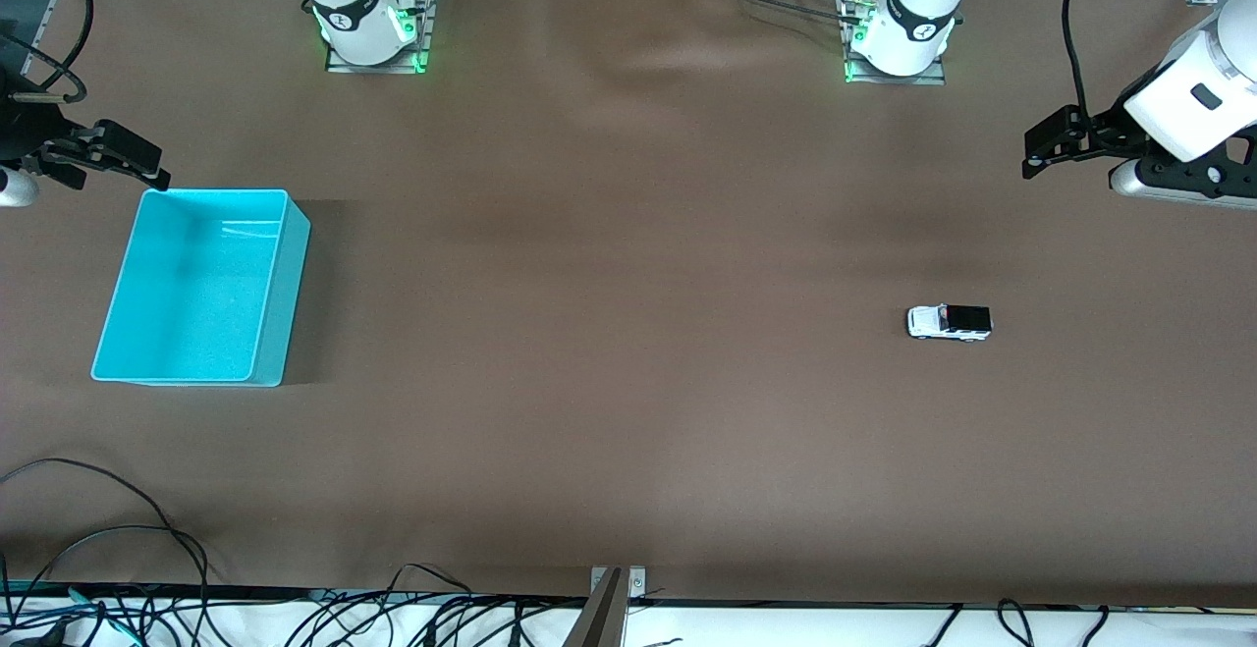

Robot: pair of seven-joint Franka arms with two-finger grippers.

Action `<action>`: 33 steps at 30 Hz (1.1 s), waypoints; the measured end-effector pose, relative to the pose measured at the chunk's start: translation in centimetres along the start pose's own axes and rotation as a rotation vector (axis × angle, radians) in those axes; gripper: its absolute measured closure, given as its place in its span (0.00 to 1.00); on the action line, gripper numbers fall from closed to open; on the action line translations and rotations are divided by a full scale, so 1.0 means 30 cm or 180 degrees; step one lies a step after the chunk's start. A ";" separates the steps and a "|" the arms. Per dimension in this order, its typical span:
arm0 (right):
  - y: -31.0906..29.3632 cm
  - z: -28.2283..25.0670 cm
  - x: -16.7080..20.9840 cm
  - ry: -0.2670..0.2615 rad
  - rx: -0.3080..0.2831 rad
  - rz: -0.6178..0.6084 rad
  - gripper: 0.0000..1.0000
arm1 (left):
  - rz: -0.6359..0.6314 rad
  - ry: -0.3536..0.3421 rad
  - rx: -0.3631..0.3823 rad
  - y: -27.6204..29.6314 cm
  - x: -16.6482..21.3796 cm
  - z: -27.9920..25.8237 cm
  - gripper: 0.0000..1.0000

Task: Wind and store white jeep toy

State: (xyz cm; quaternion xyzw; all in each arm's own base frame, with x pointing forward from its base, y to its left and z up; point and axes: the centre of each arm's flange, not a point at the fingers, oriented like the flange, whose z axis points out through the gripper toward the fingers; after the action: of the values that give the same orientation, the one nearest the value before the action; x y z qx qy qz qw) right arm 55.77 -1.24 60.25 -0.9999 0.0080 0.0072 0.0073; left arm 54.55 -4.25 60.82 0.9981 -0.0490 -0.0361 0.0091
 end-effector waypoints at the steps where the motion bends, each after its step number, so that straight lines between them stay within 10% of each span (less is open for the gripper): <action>1: 0.000 0.000 0.000 0.0000 0.0000 0.0000 0.00 | 0.0000 0.0000 0.0000 0.000 0.000 0.000 0.00; 33: 0.001 0.000 0.000 0.0000 -0.0001 0.0001 0.00 | 0.0102 -0.0105 0.0007 0.058 -0.011 0.011 0.00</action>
State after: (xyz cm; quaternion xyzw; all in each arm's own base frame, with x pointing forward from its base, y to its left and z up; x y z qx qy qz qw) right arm 55.77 -1.26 60.25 -0.9999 0.0081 0.0072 0.0070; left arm 54.01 -5.96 60.57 0.9965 -0.0651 -0.0524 0.0078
